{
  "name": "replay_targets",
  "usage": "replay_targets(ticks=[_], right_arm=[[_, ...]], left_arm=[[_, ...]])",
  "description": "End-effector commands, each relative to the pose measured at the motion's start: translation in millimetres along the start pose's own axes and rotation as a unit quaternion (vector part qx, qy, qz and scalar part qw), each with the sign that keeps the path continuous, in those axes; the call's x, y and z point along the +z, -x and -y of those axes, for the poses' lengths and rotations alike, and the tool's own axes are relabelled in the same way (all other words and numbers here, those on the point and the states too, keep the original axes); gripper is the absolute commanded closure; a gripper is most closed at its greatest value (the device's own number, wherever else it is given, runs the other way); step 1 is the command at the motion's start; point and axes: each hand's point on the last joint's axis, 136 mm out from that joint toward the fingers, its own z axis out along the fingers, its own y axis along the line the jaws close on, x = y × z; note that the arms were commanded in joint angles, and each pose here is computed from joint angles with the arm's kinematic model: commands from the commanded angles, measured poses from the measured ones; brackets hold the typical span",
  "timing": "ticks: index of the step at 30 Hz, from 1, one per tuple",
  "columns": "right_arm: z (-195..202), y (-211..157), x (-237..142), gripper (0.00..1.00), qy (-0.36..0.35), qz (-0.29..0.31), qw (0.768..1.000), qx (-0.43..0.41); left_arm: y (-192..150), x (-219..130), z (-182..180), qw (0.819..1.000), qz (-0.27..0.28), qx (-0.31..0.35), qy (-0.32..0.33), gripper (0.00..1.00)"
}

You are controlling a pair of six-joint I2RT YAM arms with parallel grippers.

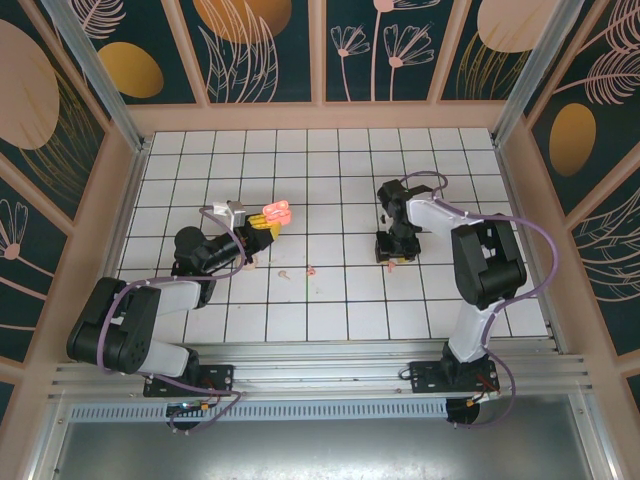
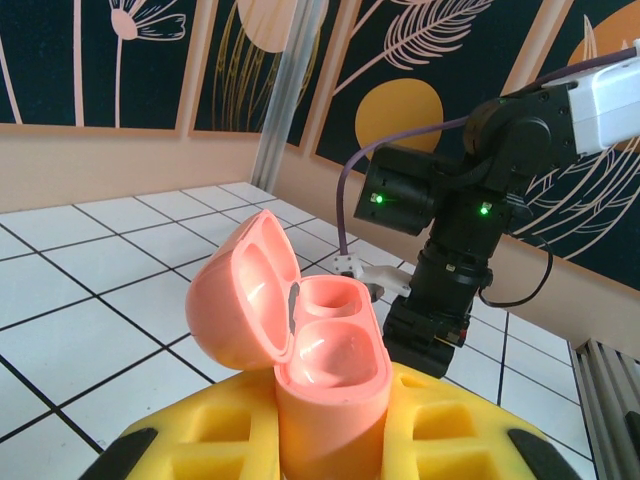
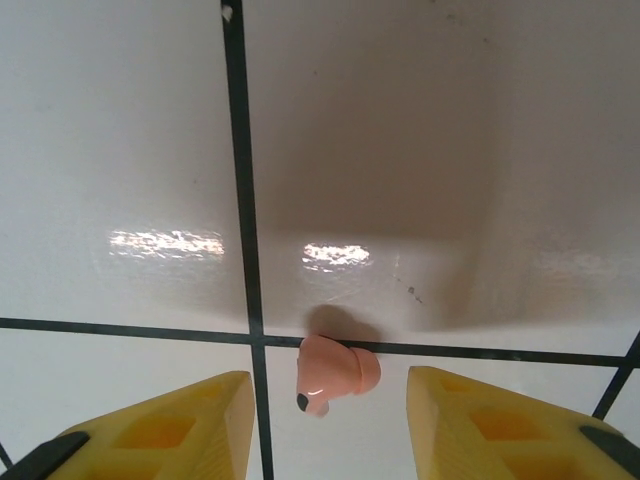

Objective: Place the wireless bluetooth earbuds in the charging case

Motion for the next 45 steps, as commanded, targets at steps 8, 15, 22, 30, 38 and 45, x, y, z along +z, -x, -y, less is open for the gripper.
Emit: replay_targets(ticks=[8,15,22,30,38,45], right_arm=[[2,-12,15,0.60,-0.012,-0.022,1.000,0.004],[2,-13,20,0.63,-0.010,-0.022,1.000,0.005],[2,-14,23,0.68,-0.008,-0.021,1.000,0.006],[0,-6,16,0.72,0.000,0.004,1.000,0.009],[-4,-2,13,0.65,0.017,0.013,1.000,0.016],[-8,4,9,0.62,0.031,0.022,0.999,0.023]], left_arm=[[14,3,3,1.000,0.008,0.024,-0.010,0.95],[13,2,3,1.000,0.008,0.021,-0.009,0.95],[14,3,3,1.000,0.008,0.021,-0.010,0.95],[13,3,3,1.000,0.008,0.019,-0.010,0.95],[14,3,3,1.000,0.006,0.021,-0.009,0.96],[14,3,3,1.000,0.006,0.022,-0.010,0.96]])
